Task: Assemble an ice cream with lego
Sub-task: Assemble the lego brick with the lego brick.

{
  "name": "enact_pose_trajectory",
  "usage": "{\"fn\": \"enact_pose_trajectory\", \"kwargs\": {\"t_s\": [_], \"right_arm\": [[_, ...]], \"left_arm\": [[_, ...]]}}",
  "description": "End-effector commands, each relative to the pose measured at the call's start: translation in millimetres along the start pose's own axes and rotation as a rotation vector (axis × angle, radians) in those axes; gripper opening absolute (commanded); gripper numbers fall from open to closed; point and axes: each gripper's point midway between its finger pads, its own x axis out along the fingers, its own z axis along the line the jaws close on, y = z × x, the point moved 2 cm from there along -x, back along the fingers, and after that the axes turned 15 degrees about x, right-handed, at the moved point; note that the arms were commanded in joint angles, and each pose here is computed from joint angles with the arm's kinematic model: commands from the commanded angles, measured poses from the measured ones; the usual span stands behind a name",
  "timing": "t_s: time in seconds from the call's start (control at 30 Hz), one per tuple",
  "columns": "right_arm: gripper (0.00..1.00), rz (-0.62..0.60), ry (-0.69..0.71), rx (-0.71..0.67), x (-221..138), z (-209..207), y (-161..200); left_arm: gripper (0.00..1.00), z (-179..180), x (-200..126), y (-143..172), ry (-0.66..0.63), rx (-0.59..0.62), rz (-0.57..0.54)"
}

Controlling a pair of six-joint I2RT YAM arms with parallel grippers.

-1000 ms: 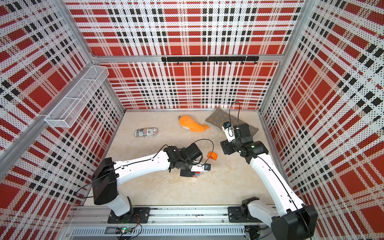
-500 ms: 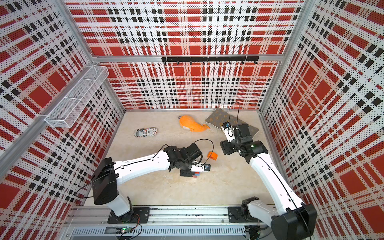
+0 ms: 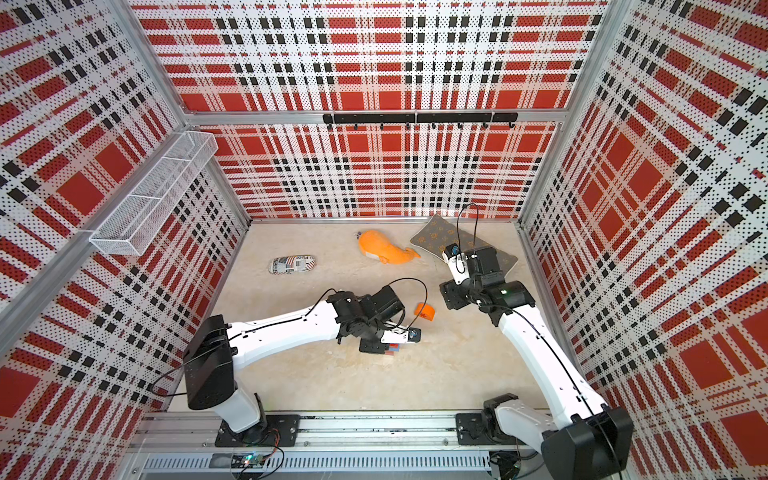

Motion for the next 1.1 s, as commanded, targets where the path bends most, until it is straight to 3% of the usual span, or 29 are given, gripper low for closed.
{"fn": "enact_pose_trajectory", "kwargs": {"t_s": [0.0,1.07], "right_arm": [[0.73,-0.008,0.002,0.007,2.3,-2.5,-0.8],[0.73,-0.005,0.001,0.009,2.5,-2.6,1.2]], "left_arm": [[0.06,4.6,-2.1,-5.2,0.006,0.007,-0.019],[0.06,-4.9,17.7,8.7,0.043,-0.023,-0.009]]}}
